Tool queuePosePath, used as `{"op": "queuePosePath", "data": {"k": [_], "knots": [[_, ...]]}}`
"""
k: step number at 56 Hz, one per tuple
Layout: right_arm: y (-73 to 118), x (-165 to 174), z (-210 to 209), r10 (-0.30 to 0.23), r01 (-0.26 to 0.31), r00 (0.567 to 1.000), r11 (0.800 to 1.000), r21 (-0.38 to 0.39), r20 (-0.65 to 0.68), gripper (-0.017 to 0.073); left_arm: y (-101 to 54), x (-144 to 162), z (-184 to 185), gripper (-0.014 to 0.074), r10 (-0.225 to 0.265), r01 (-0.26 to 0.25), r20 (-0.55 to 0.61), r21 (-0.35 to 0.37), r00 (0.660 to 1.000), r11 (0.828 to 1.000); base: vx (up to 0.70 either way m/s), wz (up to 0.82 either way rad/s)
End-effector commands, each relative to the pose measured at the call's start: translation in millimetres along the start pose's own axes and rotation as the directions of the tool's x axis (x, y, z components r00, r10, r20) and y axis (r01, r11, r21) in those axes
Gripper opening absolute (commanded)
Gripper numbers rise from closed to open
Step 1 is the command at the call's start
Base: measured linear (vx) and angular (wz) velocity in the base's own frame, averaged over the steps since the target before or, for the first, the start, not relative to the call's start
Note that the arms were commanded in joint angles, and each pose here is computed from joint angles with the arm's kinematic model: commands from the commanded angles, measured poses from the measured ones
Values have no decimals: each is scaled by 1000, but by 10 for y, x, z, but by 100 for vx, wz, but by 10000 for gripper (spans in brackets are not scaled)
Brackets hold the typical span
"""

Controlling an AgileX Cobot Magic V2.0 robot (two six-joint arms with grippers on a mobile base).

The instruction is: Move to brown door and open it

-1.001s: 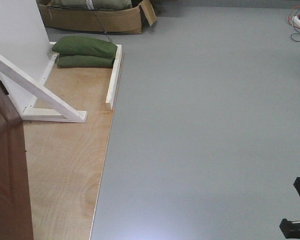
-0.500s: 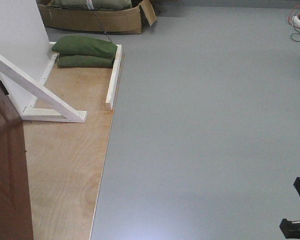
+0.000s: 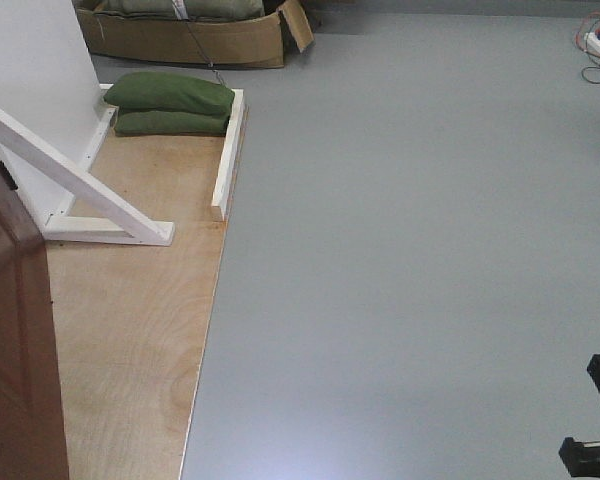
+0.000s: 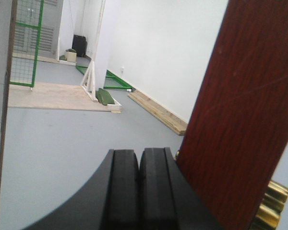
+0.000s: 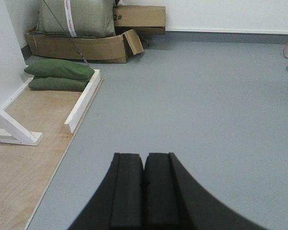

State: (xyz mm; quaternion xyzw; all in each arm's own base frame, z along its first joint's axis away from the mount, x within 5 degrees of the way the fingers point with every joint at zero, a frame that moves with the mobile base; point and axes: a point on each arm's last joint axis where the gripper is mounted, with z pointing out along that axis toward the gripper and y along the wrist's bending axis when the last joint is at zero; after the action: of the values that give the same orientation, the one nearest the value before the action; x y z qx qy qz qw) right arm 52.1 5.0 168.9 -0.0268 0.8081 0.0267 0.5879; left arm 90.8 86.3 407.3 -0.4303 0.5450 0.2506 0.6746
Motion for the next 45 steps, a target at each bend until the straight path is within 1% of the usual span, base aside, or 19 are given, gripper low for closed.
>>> {"op": "queuePosePath", "data": {"k": [1,4,8,12,16,20,26,30,33,37,39,43,45], "knots": [[-4,-59,-1,-12,12,997,1000,5,79,0,-111,-69,3,146,-17,16,13,94,1000,995,0,0],[-4,-59,-1,-12,12,997,1000,5,79,0,-105,-70,3,146,-19,18,13,87,1000,996,0,0],[-4,-59,-1,-12,12,997,1000,5,79,0,-120,-68,2,146,-20,18,11,103,1000,994,0,0],[-4,-59,-1,-12,12,997,1000,5,79,0,-173,-50,15,146,-13,12,2,144,1000,990,0,0],[-4,-59,-1,-12,12,997,1000,5,79,0,-245,-18,34,146,-4,7,-13,194,1000,981,0,0],[-4,-59,-1,-12,12,997,1000,5,79,0,-305,11,27,146,-26,37,-48,252,999,967,0,0],[-4,-59,-1,-12,12,997,1000,5,79,0,-344,33,14,146,-55,77,-83,291,995,954,0,0],[-4,-59,-1,-12,12,997,1000,5,79,0,-379,44,2,146,-71,102,-105,326,992,940,0,0],[-4,-59,-1,-12,12,997,1000,5,79,0,-415,52,-12,146,-85,125,-125,363,989,923,0,0],[-4,-59,-1,-12,12,997,1000,5,79,0,-473,56,-39,146,-97,150,-145,423,985,894,0,0],[-5,-61,-1,-12,12,997,1000,5,81,0,-505,55,-55,146,-100,161,-153,457,983,875,0,0],[-5,-64,-2,-12,12,996,1000,6,84,0,-577,52,-98,146,-110,187,-173,532,979,826,0,0],[-5,-63,-2,-12,12,996,1000,6,83,0,-601,50,-114,146,-115,198,-181,556,977,807,0,0]]}}
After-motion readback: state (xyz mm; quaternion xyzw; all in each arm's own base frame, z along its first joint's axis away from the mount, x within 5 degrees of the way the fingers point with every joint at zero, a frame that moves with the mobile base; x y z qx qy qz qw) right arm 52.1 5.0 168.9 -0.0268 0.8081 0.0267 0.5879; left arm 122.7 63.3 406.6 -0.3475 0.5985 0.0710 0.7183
